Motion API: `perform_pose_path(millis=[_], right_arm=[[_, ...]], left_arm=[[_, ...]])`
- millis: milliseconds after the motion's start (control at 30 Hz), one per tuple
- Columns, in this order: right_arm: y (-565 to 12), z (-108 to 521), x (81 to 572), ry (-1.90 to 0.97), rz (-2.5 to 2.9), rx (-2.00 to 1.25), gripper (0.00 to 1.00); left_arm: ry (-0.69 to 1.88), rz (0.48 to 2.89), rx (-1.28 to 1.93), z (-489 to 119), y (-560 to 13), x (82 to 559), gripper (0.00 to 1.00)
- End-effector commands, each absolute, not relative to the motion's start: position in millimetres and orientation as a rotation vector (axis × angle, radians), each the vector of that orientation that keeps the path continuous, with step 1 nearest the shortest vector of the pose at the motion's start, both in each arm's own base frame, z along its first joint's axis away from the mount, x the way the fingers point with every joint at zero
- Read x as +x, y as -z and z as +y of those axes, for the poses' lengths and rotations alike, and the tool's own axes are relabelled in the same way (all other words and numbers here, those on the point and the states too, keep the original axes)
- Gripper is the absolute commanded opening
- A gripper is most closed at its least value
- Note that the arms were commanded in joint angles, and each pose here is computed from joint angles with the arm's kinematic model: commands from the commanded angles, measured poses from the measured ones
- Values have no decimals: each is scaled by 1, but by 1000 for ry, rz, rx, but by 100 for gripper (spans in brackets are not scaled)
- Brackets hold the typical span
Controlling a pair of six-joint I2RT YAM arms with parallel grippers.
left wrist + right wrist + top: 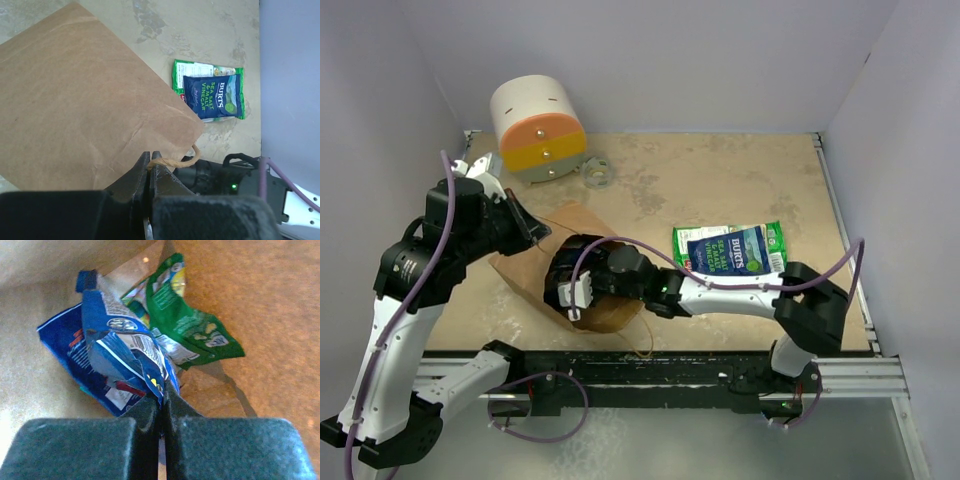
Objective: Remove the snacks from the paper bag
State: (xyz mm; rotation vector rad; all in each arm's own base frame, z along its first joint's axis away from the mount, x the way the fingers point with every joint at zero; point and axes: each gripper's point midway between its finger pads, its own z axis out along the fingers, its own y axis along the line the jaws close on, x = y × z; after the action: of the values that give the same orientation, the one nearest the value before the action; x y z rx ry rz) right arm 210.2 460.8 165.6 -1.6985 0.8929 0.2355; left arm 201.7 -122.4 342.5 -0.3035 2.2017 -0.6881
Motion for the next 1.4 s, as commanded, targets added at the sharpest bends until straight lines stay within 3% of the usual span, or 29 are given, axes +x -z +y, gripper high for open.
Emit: perform_pose_path(millis=[0, 500, 700, 933, 1100, 1367], right_arm=[[-223, 461, 207, -322, 895, -1552, 0], [-309, 388, 164, -581, 1220, -1395, 0], [-384, 335, 156, -668, 1385, -1111, 0], [-436, 263, 165, -728, 1691, -560, 0], [-447, 204, 197, -489, 1798, -150, 0], [-407, 162, 265, -116, 2013, -64, 0]], left_arm=[[676, 2119, -287, -115, -366, 200, 0], [597, 2070, -294, -105, -376, 212, 0], [602, 2108, -258, -112, -369, 218, 0], [585, 2138, -262, -112, -357, 220, 0], [583, 2163, -255, -113, -350, 218, 0], [618, 2157, -289, -113, -352, 209, 0]])
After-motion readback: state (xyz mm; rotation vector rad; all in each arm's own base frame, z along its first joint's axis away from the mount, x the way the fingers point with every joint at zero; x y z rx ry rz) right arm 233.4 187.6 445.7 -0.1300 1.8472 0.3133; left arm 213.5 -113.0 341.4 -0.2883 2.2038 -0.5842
